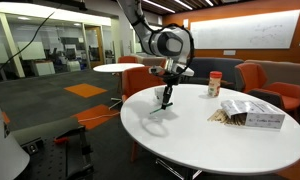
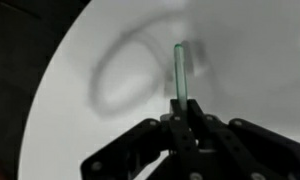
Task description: Remove the pen from the mug and put it on the table
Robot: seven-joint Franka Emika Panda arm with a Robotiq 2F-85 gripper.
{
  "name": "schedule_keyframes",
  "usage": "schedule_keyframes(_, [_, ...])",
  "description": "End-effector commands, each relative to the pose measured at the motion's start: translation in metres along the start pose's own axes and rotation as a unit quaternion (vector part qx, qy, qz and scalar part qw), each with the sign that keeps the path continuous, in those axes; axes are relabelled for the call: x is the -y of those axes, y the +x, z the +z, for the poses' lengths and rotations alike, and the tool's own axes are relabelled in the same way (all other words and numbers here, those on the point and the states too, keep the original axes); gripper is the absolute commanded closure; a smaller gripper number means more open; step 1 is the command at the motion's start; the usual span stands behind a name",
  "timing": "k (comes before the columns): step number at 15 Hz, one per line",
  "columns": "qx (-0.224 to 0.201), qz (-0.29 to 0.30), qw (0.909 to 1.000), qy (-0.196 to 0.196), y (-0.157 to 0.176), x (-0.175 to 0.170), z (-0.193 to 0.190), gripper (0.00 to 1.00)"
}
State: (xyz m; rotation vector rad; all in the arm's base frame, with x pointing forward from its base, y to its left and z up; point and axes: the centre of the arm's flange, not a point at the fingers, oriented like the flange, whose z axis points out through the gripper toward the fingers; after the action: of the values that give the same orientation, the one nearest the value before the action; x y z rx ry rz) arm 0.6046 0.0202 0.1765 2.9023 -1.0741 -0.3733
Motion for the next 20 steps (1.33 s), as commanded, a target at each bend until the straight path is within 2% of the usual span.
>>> schedule_keyframes(1, [-0.003, -0.008, 0.9998, 0.018, 0.002, 0.0, 0.006, 0.97])
schedule_keyframes(3, [0.001, -0.004, 0.9999, 0.015, 0.005, 0.0, 0.01, 0.97])
schedule_keyframes(4, [0.004, -0.004, 0.9999, 0.013, 0.006, -0.001, 0.011, 0.76])
schedule_keyframes(5, [0.007, -0.005, 0.9999, 0.012, 0.006, -0.002, 0.012, 0.62])
schedule_keyframes(9, [0.004, -0.025, 0.9996, 0.015, -0.002, -0.006, -0.002, 0.33])
schedule_keyframes(13, [-0.02, -0.075, 0.9967, 0.024, -0.019, -0.017, -0.048, 0.03])
schedule_keyframes(14, [-0.025, -0.083, 0.9958, 0.028, -0.025, -0.019, -0.061, 0.0])
schedule_keyframes(20, [-0.018, -0.137, 0.99, 0.031, -0.057, -0.041, -0.119, 0.0])
